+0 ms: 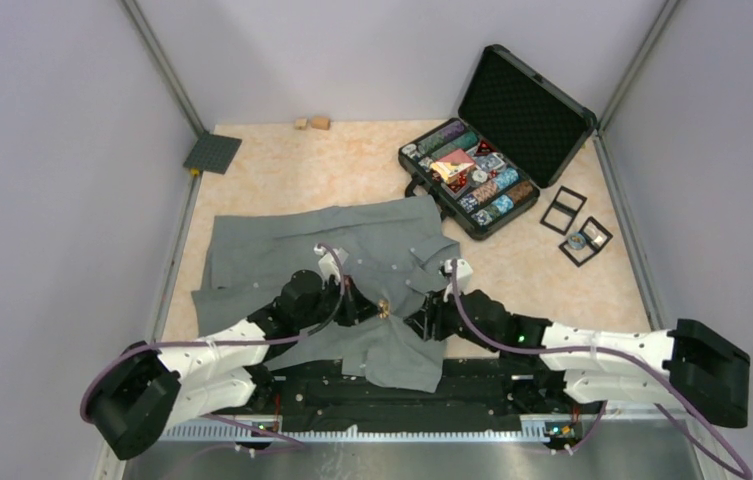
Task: Pin the brooch onto the clothing
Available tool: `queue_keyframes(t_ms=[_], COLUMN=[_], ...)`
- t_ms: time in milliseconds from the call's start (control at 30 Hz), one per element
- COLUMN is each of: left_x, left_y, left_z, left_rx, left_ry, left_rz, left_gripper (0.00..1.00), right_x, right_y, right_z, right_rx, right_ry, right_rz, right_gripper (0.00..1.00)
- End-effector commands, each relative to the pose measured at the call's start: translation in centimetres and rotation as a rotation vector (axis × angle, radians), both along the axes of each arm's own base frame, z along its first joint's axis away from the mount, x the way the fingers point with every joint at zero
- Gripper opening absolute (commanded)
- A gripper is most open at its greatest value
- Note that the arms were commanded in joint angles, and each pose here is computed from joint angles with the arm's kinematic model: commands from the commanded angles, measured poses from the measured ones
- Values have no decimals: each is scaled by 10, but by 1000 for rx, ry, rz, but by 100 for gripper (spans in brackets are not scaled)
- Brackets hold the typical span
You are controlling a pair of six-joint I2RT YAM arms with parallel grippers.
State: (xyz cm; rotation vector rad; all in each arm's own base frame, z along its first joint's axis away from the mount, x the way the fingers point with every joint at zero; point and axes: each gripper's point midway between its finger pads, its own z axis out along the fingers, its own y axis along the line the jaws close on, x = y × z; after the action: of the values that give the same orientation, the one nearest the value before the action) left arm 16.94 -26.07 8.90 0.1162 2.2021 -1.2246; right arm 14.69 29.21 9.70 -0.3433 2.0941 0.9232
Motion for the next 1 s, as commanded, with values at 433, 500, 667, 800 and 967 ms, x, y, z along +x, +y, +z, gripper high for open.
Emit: queue_keyframes(t_ms=[433, 500, 667, 800, 967], left_x=[-15, -15, -14, -13, -15], left_y=[-11, -12, -14, -17, -17], left_z=[17, 18, 22, 26, 24], left_rx=[-13, -16, -37, -64, -66], left_ry=[-12, -10, -4, -10, 2], left_rz=[-262, -270, -265, -260, -273], left_gripper=[0, 0, 0, 0, 0], right_x=[6, 6, 4, 0, -3], right_y=[-14, -10, 2, 10, 19], right_z=[27, 29, 30, 27, 27], right_rx=[189, 199, 204, 214, 222], right_ry=[-208, -214, -207, -190, -177], right_rz=[78, 95, 135, 171, 211], right_gripper=[49, 47, 43, 36, 30])
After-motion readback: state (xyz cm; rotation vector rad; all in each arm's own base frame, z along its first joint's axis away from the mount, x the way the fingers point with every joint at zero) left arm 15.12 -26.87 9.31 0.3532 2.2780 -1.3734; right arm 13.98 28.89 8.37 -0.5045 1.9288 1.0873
